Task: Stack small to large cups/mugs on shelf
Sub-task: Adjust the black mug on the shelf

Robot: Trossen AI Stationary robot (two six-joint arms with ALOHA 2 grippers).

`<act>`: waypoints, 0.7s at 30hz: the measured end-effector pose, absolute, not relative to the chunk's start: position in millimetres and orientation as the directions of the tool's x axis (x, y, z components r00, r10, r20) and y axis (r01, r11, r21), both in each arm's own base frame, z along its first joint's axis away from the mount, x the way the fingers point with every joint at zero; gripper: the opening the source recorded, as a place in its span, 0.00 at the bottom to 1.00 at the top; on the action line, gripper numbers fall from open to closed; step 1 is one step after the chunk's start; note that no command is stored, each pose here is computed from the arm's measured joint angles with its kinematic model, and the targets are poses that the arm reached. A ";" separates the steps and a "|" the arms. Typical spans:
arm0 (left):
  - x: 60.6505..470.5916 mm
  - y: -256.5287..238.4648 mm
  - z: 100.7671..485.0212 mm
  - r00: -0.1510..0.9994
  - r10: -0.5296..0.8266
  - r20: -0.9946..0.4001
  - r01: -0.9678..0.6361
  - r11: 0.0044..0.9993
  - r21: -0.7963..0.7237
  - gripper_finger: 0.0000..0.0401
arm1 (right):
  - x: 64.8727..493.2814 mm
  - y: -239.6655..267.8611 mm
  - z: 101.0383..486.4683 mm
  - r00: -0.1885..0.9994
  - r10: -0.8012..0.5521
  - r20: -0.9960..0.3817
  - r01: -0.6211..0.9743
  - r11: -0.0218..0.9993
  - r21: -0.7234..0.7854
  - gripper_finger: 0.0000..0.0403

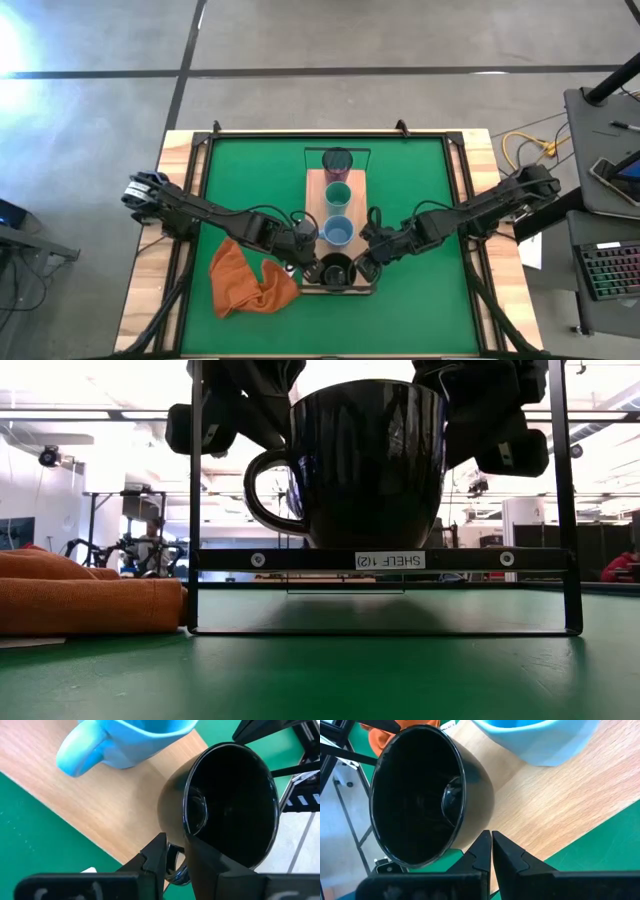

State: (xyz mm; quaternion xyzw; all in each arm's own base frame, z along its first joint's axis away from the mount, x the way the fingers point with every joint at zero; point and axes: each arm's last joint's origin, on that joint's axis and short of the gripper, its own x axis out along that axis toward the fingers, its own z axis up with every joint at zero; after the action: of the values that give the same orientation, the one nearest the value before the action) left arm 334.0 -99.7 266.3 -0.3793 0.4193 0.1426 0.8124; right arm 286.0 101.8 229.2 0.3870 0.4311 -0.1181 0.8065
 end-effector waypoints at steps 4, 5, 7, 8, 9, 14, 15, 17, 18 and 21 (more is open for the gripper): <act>334.2 -99.7 266.0 0.612 -0.084 -0.787 -0.548 0.671 -0.499 0.14 | 285.9 101.9 229.2 0.600 0.143 -0.787 0.526 0.670 0.524 0.02; 334.2 -99.6 265.7 0.612 -0.080 -0.787 -0.550 0.672 -0.496 0.14 | 285.9 101.9 229.2 0.600 0.144 -0.787 0.526 0.670 0.523 0.02; 334.9 -98.9 264.9 0.613 -0.073 -0.786 -0.548 0.677 -0.490 0.14 | 285.8 102.0 229.1 0.599 0.146 -0.787 0.527 0.668 0.525 0.02; 336.4 -98.8 263.9 0.617 -0.072 -0.784 -0.542 0.683 -0.490 0.14 | 285.8 102.2 229.1 0.597 0.152 -0.788 0.526 0.667 0.527 0.02; 337.7 -99.0 263.5 0.623 -0.073 -0.779 -0.536 0.686 -0.492 0.14 | 285.6 102.4 229.1 0.594 0.161 -0.789 0.524 0.666 0.530 0.02; 346.2 -101.5 251.6 0.615 -0.071 -0.786 -0.539 0.689 -0.484 0.14 | 281.7 105.9 228.0 0.568 0.172 -0.805 0.537 0.664 0.521 0.02; 347.1 -101.8 249.4 0.608 -0.069 -0.791 -0.543 0.690 -0.478 0.14 | 280.7 106.9 228.5 0.567 0.174 -0.805 0.534 0.667 0.520 0.02; 348.0 -102.0 248.5 0.608 -0.069 -0.791 -0.544 0.690 -0.478 0.14 | 279.4 108.8 229.2 0.565 0.178 -0.805 0.530 0.670 0.520 0.02; 348.0 -102.0 248.6 0.608 -0.068 -0.791 -0.544 0.690 -0.477 0.14 | 278.8 109.8 229.3 0.564 0.180 -0.806 0.529 0.670 0.520 0.02; 347.3 -101.3 250.5 0.615 -0.051 -0.787 -0.547 0.692 -0.472 0.14 | 277.7 111.4 230.0 0.565 0.184 -0.805 0.527 0.670 0.523 0.02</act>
State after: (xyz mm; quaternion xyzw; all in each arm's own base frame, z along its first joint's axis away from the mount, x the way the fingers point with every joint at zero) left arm 347.3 -101.3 250.5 -0.3626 0.4121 0.1506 0.8222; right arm 277.7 111.4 230.0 0.3913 0.4539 -0.1082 0.7932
